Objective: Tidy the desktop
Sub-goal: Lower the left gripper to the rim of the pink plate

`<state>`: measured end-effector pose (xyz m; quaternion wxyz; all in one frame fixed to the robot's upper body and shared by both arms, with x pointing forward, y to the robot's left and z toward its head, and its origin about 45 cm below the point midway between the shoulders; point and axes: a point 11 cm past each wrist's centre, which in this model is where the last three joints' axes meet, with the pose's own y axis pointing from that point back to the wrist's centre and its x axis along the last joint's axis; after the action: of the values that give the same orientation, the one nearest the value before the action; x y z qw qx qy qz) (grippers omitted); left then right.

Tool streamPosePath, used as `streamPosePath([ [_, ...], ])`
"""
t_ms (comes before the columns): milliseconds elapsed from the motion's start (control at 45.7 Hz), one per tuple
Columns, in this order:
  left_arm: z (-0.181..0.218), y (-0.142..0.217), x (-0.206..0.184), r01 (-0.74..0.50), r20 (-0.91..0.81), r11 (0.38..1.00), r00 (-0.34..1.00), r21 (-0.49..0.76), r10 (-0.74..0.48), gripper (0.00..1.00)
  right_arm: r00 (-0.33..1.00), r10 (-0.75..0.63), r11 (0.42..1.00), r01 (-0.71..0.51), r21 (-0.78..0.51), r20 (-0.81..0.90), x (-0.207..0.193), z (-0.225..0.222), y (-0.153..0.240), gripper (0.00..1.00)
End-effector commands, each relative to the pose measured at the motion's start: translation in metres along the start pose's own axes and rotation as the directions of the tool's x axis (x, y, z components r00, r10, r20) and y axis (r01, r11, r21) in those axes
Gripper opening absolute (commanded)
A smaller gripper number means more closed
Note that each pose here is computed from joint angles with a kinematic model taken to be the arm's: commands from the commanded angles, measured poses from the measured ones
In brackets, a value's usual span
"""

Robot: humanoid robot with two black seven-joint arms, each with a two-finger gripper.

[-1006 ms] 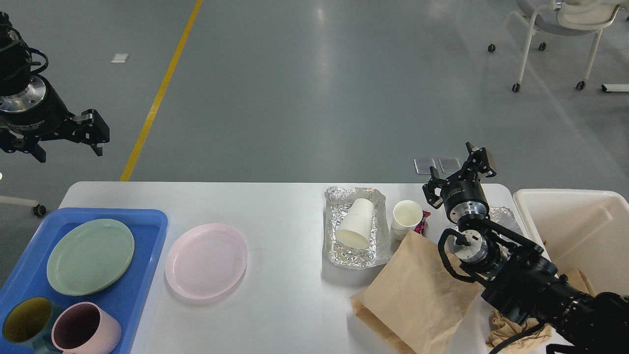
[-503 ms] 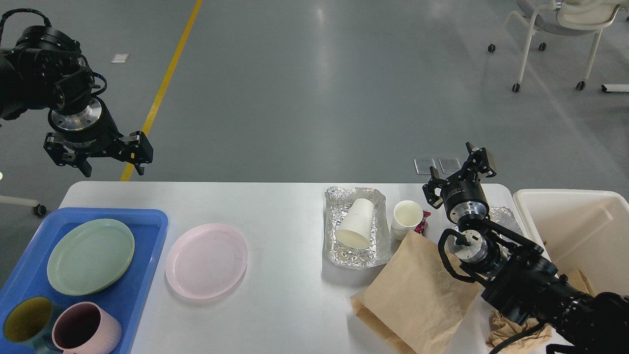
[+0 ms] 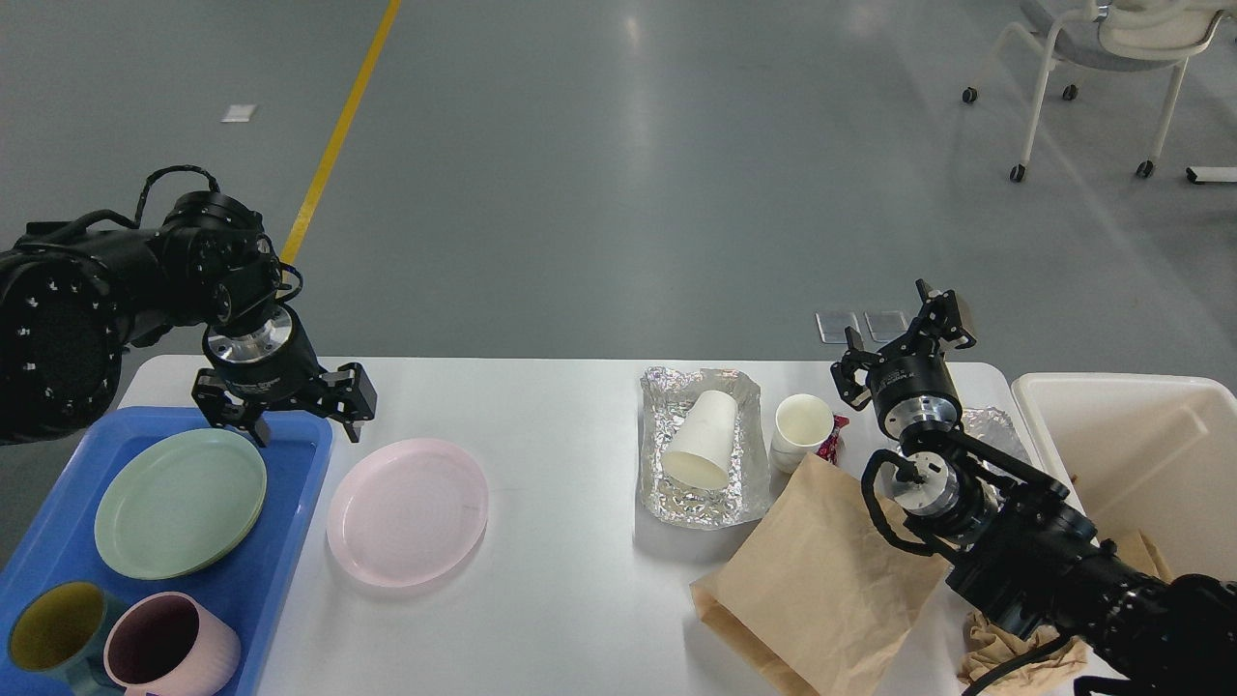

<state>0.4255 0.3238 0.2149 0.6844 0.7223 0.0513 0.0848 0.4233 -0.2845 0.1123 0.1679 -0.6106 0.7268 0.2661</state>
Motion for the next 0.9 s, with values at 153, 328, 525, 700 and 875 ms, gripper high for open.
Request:
streamPosePath([
  [153, 0.006, -0.033, -0.021, 0.078, -0.023, 0.995, 0.997, -0.058, -0.08, 0.86, 1.0, 0.0, 1.0, 0.0, 0.0, 0.0, 0.0, 0.0, 0.0, 1.0],
  [328, 0.0, -0.052, -0.035, 0.124, -0.029, 0.991, 0.992, -0.047, -0.125, 0.88, 1.0, 0.0, 1.0, 0.0, 0.0, 0.0, 0.0, 0.0, 0.0, 1.0],
  [525, -0.009, -0.068, -0.045, 0.141, -0.049, 0.989, 0.989, -0.042, -0.143, 0.88, 1.0, 0.0, 1.0, 0.0, 0.0, 0.0, 0.0, 0.0, 0.0, 1.0],
  [700, -0.008, -0.086, -0.055, 0.135, -0.066, 0.989, 0.988, -0.062, -0.139, 0.88, 1.0, 0.0, 1.0, 0.0, 0.0, 0.0, 0.0, 0.0, 0.0, 1.0],
  [875, -0.013, -0.094, -0.054, 0.087, -0.08, 0.995, 0.993, -0.054, -0.092, 0.88, 1.0, 0.0, 1.0, 0.0, 0.0, 0.0, 0.0, 0.0, 0.0, 1.0],
])
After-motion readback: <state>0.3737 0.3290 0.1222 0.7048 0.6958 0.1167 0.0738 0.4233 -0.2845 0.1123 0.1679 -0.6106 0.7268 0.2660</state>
